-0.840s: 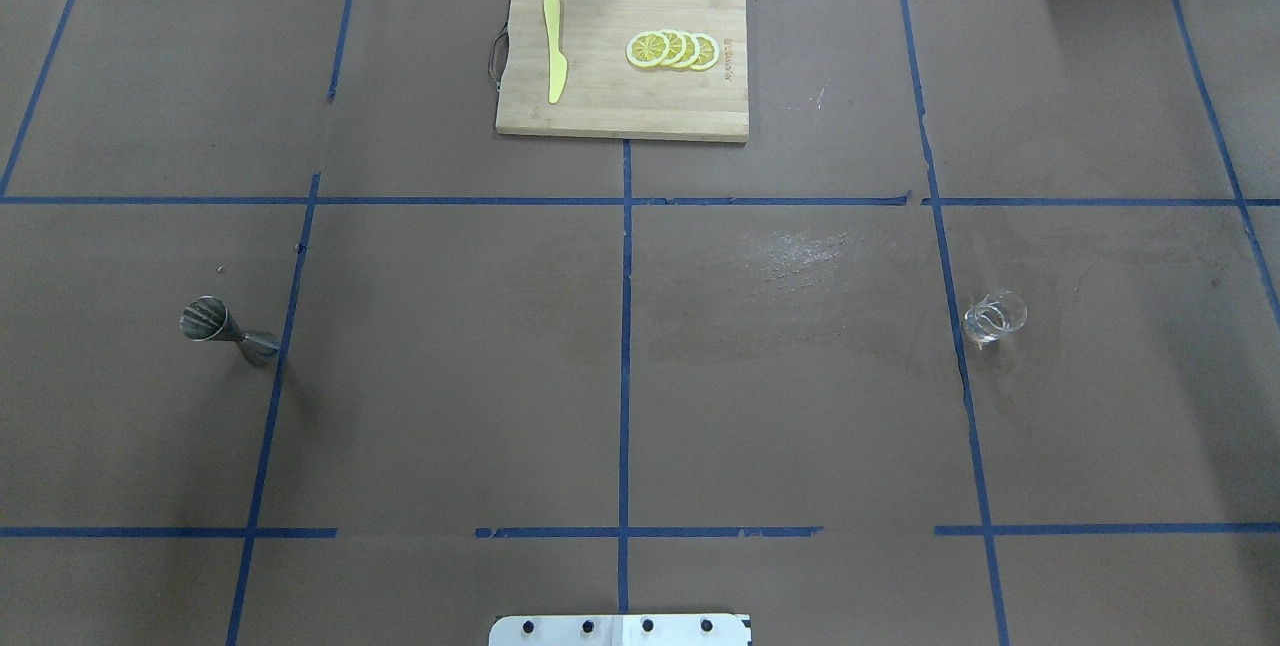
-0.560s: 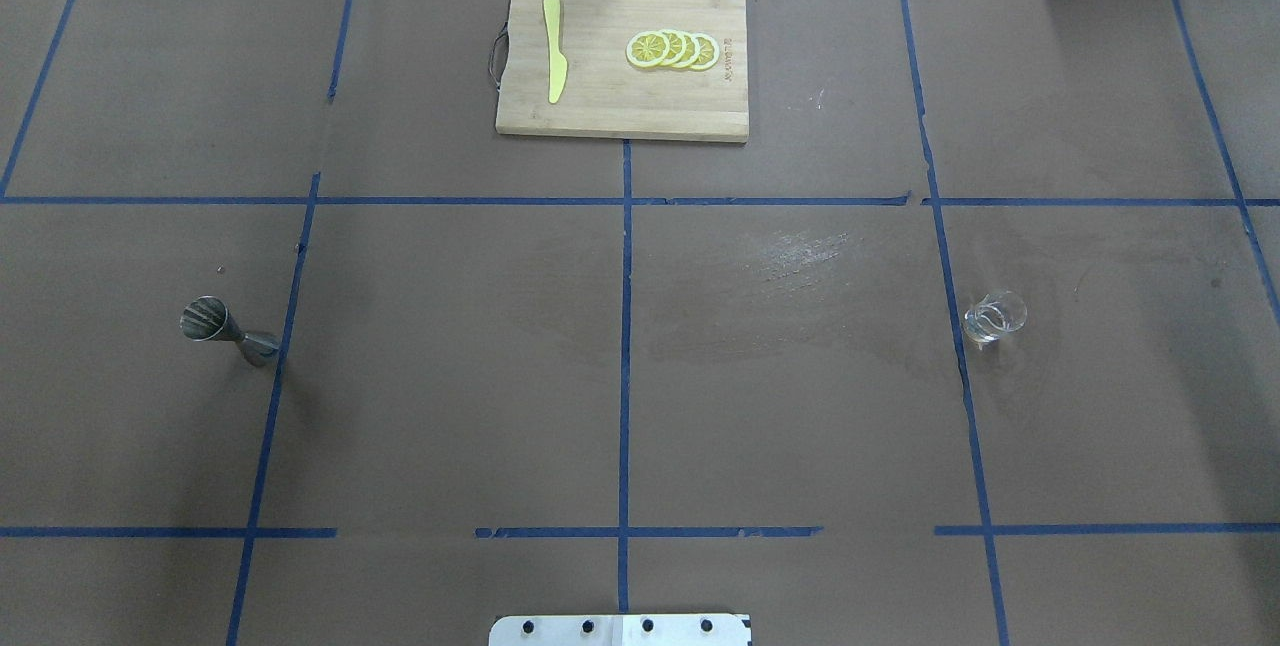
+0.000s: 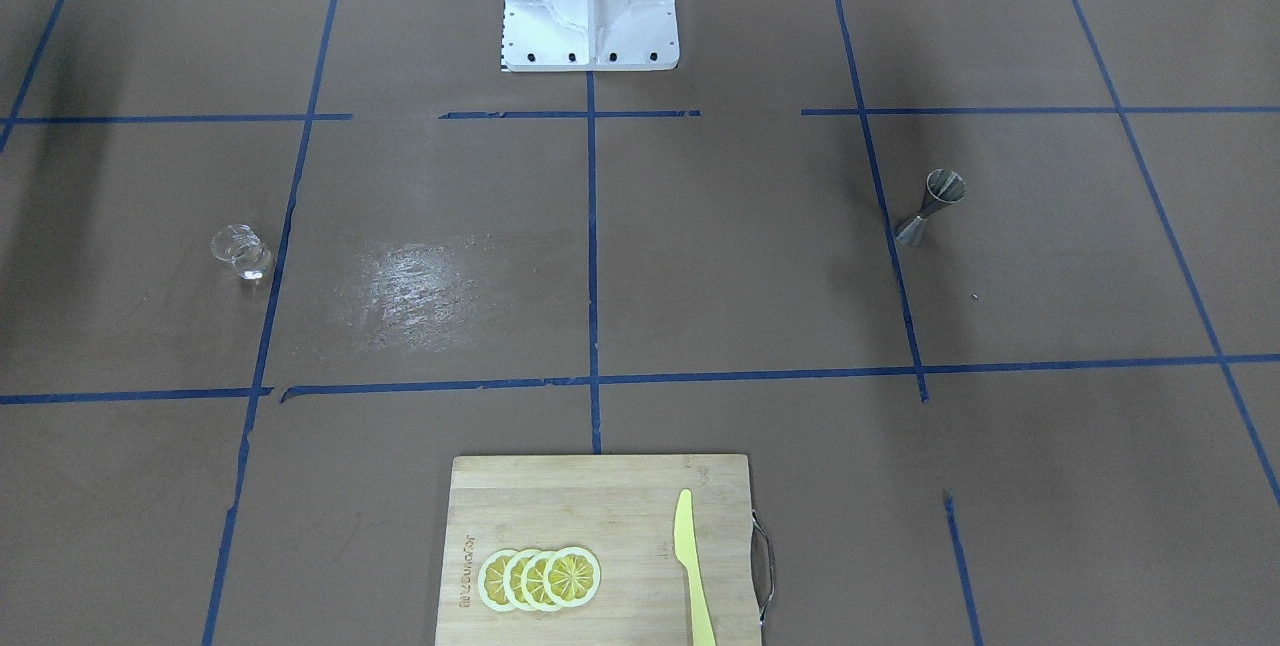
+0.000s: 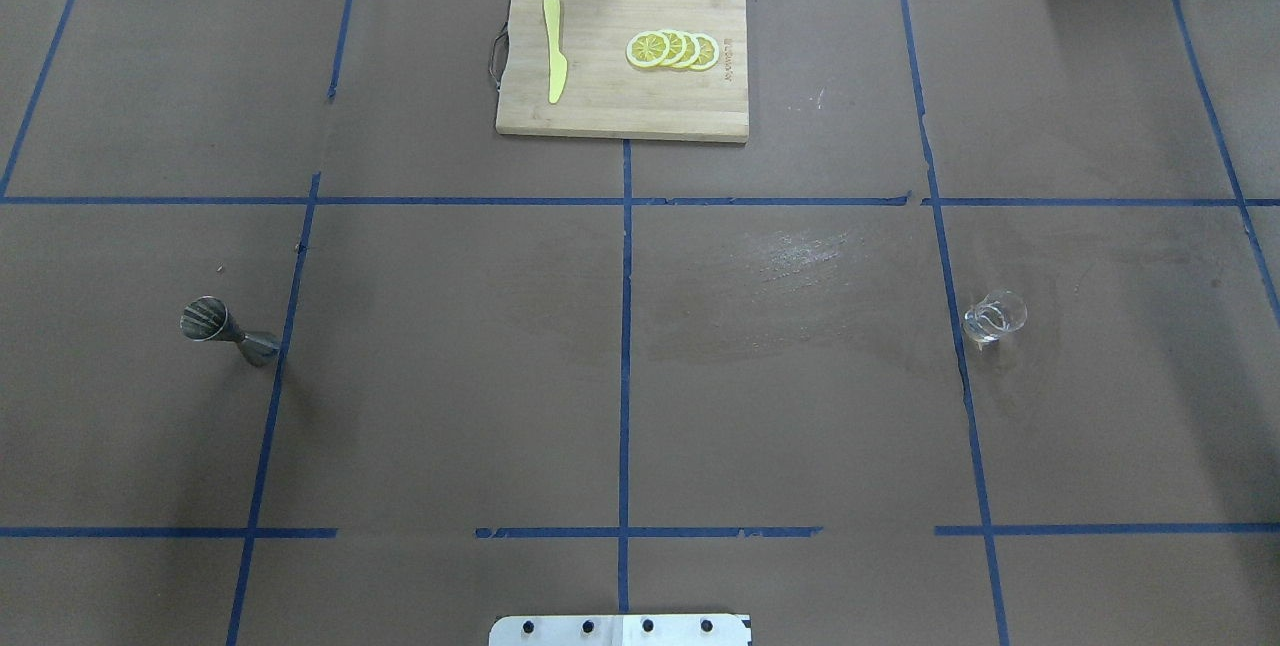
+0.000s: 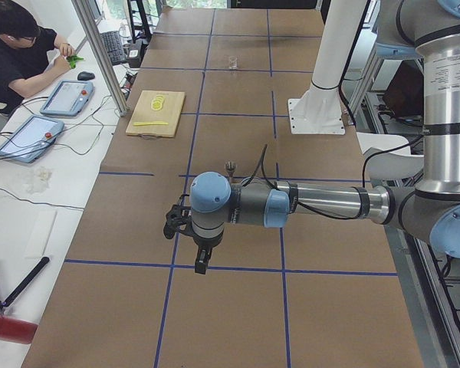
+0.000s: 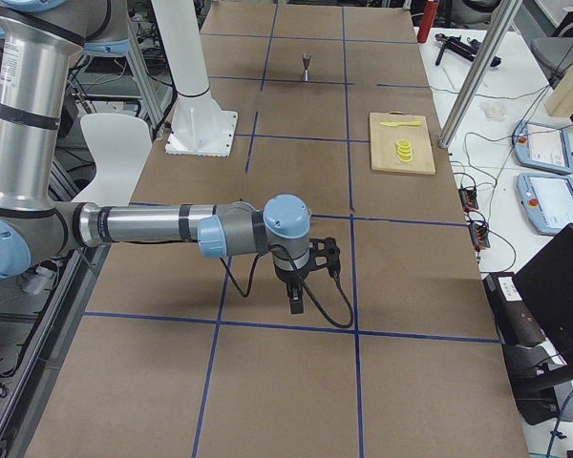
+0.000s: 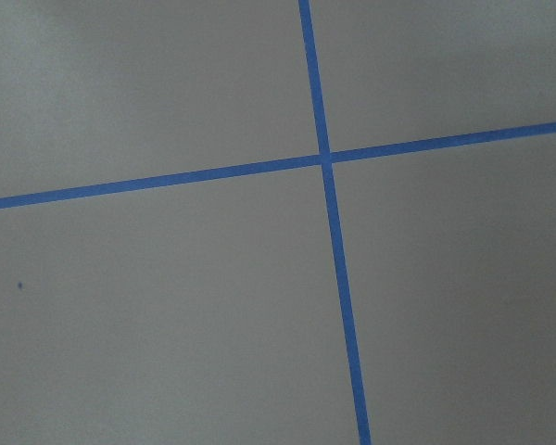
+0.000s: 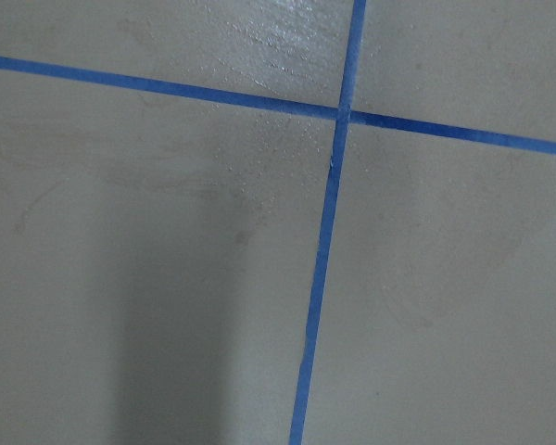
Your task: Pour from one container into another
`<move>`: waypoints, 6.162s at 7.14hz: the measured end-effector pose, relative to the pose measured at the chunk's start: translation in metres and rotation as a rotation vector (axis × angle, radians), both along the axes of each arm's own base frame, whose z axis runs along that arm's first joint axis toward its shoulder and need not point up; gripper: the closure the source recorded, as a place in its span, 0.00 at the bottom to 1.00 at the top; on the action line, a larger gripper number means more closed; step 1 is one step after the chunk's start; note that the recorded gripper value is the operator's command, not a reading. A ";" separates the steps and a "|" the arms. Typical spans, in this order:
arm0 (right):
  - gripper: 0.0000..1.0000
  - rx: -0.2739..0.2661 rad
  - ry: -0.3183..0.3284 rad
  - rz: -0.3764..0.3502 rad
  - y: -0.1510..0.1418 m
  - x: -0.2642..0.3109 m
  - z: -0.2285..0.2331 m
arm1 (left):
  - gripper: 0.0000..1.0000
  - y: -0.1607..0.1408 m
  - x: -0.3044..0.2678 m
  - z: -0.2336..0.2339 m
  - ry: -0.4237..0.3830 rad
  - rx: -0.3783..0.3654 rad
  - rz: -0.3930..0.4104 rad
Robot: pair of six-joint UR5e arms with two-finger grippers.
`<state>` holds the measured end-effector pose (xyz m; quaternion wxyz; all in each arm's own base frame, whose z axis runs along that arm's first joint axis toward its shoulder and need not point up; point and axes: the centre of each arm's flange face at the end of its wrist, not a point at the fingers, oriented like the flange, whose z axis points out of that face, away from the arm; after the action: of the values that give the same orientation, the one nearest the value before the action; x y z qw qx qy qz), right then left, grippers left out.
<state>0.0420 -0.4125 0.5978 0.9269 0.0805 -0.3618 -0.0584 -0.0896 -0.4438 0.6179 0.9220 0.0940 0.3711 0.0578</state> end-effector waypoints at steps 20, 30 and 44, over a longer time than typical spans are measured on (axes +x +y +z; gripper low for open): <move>0.00 0.219 -0.083 0.156 -0.039 -0.005 -0.066 | 0.00 0.066 0.331 -0.149 0.374 0.618 -0.591; 0.00 0.222 -0.082 0.158 -0.040 -0.005 -0.067 | 0.00 0.167 0.445 -0.091 0.264 0.688 -0.742; 0.00 0.223 -0.082 0.157 -0.040 -0.004 -0.067 | 0.45 0.166 0.476 -0.067 0.295 0.665 -0.760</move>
<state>0.0375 -0.4523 0.5309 0.8985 0.2132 -0.3830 -0.0223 0.3863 -0.2775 0.5514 0.7362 0.5168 0.3982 -0.1799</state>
